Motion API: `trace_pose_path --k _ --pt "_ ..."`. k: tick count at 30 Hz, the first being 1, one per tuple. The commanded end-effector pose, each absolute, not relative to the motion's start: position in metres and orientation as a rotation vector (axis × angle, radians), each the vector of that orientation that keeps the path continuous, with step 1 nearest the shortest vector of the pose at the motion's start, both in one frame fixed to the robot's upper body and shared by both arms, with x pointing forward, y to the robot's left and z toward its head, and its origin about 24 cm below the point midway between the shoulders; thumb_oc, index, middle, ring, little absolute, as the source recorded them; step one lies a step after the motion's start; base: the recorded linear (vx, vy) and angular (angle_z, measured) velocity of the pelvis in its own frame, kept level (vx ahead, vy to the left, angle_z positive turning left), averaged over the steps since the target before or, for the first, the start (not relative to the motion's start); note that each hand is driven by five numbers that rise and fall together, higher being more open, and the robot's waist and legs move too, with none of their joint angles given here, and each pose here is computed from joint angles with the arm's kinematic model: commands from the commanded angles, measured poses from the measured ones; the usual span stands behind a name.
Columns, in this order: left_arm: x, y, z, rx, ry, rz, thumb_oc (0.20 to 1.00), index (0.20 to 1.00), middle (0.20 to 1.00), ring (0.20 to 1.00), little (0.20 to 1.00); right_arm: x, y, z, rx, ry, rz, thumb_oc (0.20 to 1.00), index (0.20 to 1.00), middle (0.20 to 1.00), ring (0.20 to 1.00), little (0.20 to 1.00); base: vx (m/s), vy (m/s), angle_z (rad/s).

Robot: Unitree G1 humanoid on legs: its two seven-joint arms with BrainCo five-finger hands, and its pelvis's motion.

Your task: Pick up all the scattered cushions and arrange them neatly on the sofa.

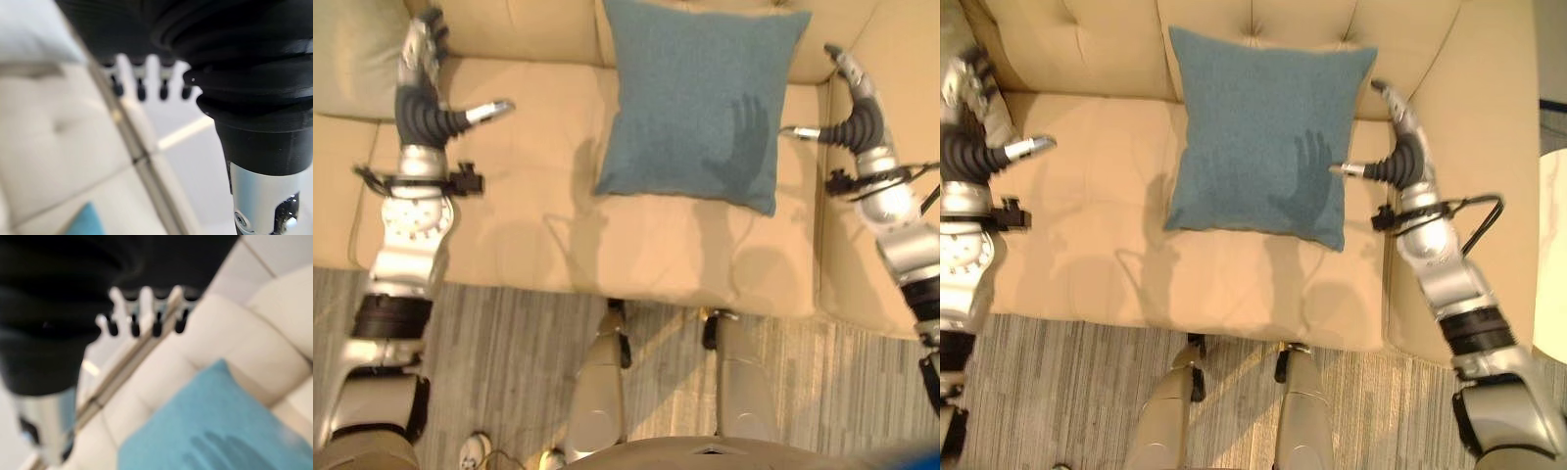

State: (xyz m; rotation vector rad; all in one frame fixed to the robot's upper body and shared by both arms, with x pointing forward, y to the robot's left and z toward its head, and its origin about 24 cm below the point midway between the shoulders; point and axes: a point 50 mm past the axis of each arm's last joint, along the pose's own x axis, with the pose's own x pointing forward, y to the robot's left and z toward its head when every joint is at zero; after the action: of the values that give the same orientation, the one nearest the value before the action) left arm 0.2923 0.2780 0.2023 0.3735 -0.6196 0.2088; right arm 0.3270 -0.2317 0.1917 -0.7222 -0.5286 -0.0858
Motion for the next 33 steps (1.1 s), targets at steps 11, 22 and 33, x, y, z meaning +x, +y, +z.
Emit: trace_pose_path --k 11,22,33 --pt "0.197 0.298 -0.036 0.541 0.371 0.161 1.0 1.0 1.0 1.0 1.0 0.245 -0.251 0.004 -0.685 0.128 0.059 1.0 1.0 1.0 1.0 1.0 0.08 0.025 -0.01" --pt "0.09 0.292 -0.132 0.464 0.994 0.175 1.0 1.0 1.0 1.0 1.0 0.141 -0.263 -0.112 -0.697 0.763 0.138 1.0 1.0 1.0 1.0 1.0 0.03 -0.066 -0.04" --pt "0.087 0.264 -0.147 0.42 1.056 0.078 1.0 1.0 1.0 1.0 1.0 0.083 -0.269 -0.146 -0.657 1.093 0.116 1.0 1.0 1.0 1.0 1.0 -0.17 0.021 0.15"
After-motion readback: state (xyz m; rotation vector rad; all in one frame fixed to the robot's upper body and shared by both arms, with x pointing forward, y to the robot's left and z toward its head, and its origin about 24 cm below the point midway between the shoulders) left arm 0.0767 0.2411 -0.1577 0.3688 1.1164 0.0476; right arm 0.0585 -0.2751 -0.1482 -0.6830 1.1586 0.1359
